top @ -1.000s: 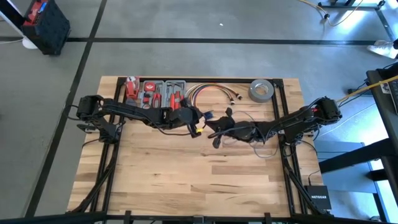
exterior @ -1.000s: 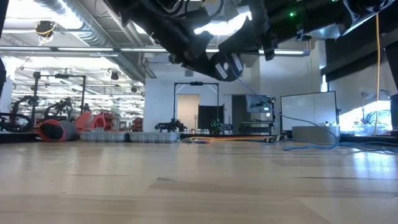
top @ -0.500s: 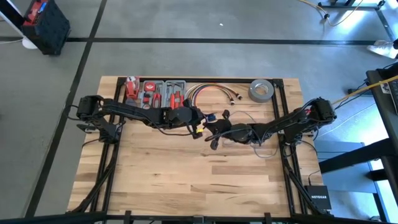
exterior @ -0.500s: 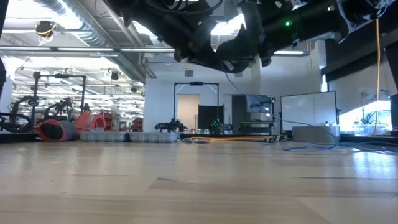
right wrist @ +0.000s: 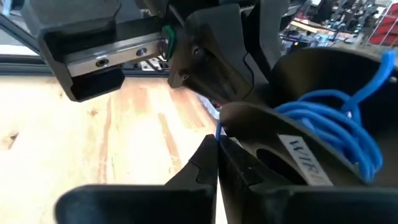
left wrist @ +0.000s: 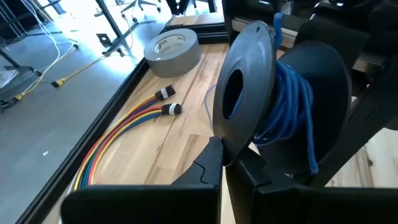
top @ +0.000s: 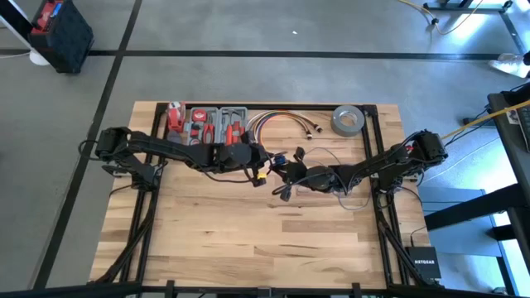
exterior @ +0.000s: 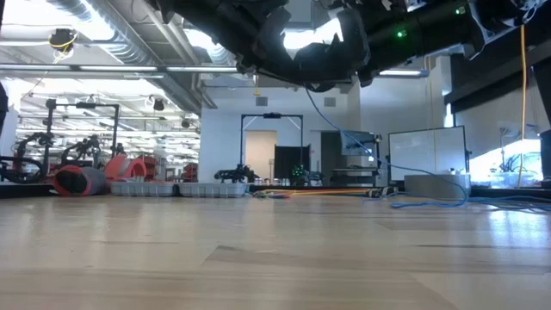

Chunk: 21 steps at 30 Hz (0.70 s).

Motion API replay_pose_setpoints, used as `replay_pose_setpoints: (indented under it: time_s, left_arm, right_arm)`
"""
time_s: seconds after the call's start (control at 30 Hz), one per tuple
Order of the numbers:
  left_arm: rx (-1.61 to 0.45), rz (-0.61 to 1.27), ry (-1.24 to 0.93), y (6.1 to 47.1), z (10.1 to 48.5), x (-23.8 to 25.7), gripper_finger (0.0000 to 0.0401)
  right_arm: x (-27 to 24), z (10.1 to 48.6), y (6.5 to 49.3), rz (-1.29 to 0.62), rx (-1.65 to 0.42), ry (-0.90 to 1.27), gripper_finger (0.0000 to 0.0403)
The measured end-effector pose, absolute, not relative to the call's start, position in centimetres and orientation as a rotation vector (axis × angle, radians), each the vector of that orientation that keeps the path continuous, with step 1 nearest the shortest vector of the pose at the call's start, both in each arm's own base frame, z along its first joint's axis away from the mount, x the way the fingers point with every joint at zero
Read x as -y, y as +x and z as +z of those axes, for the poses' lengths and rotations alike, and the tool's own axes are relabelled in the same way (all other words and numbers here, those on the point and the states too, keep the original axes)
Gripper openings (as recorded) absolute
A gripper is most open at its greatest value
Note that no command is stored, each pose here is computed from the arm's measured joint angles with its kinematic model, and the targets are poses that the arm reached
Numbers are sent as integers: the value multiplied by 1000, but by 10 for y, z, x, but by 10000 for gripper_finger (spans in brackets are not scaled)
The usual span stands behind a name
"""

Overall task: Coil cords
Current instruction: Coil the blue wire onto the black spool

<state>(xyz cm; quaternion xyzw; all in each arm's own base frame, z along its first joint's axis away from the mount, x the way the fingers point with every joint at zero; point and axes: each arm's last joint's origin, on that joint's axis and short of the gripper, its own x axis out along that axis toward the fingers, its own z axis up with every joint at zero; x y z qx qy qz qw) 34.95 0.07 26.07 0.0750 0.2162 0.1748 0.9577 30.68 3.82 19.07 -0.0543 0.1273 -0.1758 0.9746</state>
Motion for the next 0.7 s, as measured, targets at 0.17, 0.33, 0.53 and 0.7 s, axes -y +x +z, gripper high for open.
replay_pose_setpoints:
  time_s: [0.17, 0.33, 0.53, 0.7]
  left_arm:
    - [-375, 345, 129, 350, 272, 0, 0]
    - [-417, 340, 147, 348, 266, 1, 0]
    - [-408, 335, 163, 345, 272, 7, 0]
    - [-400, 334, 176, 343, 275, 10, 0]
  right_arm:
    - [-37, 182, 305, -349, -300, -74, 63]
    - [-38, 189, 300, -322, -332, -162, 143]
    - [-34, 209, 282, -306, -451, -239, 189]
    - [-33, 208, 274, -296, -519, -229, 193]
